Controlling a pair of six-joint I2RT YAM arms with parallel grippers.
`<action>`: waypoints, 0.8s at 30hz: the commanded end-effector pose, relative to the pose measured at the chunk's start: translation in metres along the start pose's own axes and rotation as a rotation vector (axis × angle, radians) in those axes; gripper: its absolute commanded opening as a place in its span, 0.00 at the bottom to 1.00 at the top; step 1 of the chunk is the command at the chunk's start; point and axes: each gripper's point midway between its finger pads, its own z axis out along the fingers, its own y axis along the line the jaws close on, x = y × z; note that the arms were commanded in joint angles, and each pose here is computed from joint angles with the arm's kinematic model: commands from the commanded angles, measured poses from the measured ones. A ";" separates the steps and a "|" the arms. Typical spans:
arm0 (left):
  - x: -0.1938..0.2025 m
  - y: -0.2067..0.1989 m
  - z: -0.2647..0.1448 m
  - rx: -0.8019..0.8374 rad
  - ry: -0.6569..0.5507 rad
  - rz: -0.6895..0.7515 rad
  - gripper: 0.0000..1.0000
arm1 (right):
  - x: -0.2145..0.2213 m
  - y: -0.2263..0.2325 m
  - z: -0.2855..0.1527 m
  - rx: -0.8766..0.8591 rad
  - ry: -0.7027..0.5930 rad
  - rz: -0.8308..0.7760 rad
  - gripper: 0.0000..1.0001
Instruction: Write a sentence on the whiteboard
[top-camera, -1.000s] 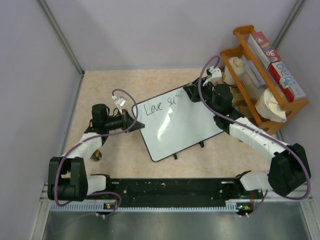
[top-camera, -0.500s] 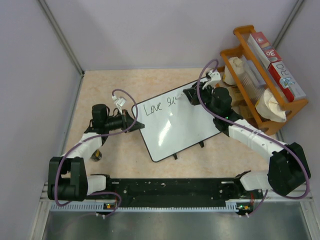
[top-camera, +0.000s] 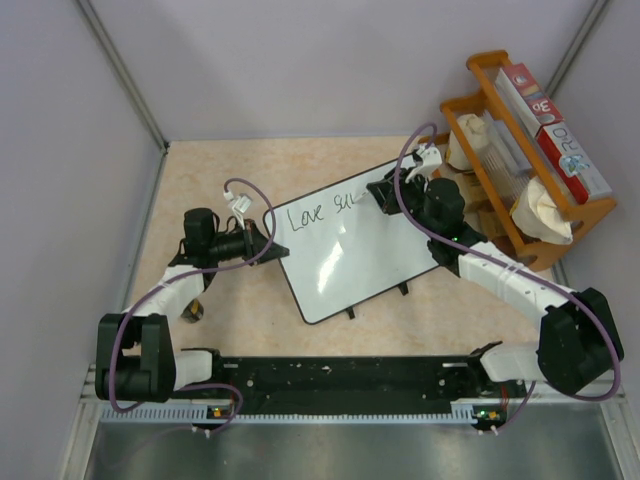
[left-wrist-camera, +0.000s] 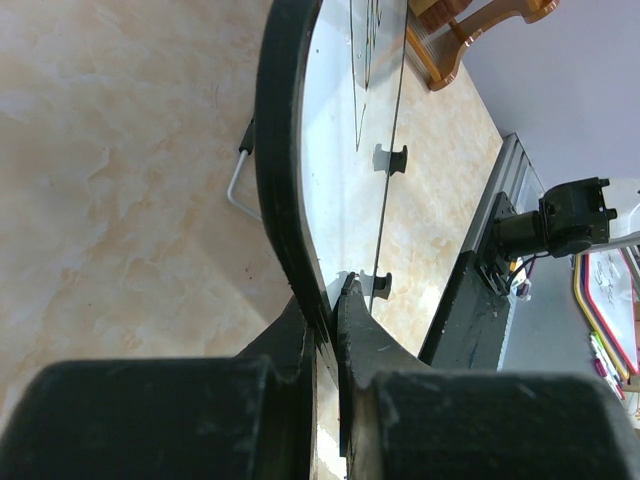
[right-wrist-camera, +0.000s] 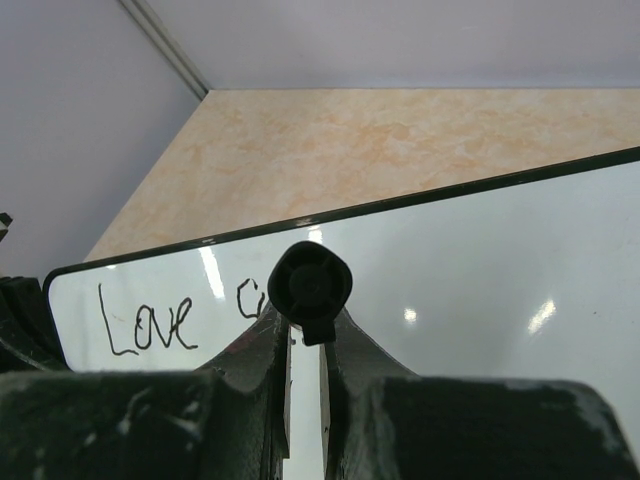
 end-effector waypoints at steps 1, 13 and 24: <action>0.004 0.027 0.006 -0.094 0.010 0.218 0.00 | 0.001 -0.008 -0.002 0.022 0.002 -0.009 0.00; 0.004 0.026 0.005 -0.096 0.010 0.218 0.00 | -0.028 0.001 0.005 0.012 -0.062 -0.009 0.00; 0.004 0.025 0.006 -0.093 0.011 0.221 0.00 | -0.042 0.004 0.012 0.017 -0.086 -0.013 0.00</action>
